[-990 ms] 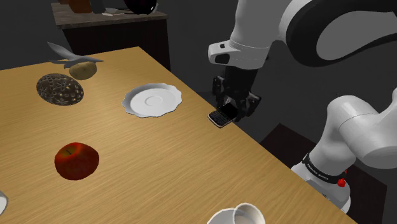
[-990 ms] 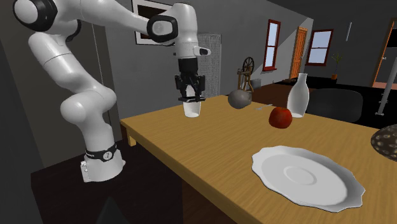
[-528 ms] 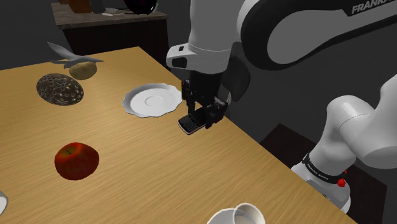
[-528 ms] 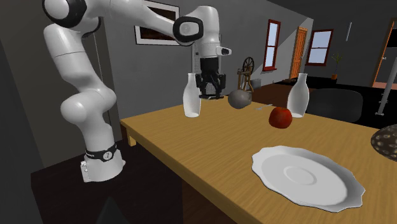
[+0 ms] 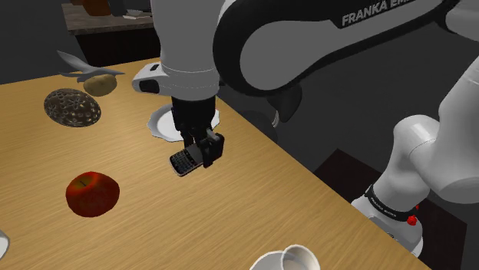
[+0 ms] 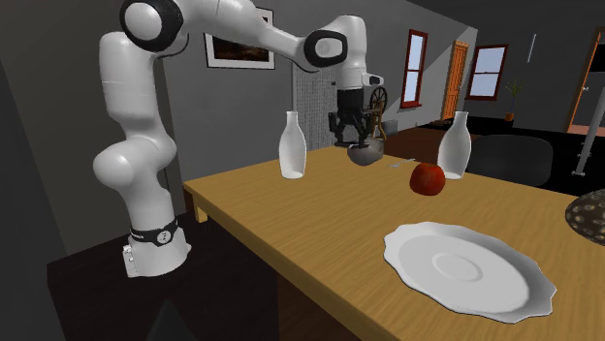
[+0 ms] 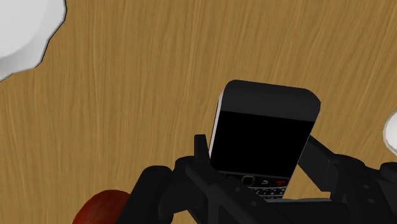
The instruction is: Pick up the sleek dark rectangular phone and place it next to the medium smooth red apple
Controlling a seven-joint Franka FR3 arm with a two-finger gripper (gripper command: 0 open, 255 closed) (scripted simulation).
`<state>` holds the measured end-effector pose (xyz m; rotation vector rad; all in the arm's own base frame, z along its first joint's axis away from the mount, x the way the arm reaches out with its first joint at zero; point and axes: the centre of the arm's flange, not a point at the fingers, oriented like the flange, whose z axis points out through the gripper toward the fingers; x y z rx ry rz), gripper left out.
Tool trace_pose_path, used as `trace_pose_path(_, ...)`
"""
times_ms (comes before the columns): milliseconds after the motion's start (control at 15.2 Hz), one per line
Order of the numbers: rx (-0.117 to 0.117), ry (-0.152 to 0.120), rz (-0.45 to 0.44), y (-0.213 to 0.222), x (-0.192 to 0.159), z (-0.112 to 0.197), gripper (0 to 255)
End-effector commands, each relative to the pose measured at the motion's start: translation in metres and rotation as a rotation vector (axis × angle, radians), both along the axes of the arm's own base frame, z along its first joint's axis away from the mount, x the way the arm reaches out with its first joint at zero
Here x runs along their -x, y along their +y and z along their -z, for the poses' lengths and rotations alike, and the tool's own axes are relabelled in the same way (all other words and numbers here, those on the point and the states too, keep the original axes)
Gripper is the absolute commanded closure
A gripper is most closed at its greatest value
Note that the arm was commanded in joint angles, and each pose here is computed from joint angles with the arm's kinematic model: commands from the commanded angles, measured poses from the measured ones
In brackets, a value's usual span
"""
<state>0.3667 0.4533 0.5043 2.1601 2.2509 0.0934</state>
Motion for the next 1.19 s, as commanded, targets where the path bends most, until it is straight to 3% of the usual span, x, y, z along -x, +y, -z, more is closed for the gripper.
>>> trace_pose_path(0,0.000,0.000,0.001,0.024,-0.010,-0.003,255)
trace_pose_path(264,0.000,0.000,0.001,0.071,-0.030,-0.003,255)
trace_pose_path(1122,0.000,0.000,0.001,0.071,-0.030,0.066,255)
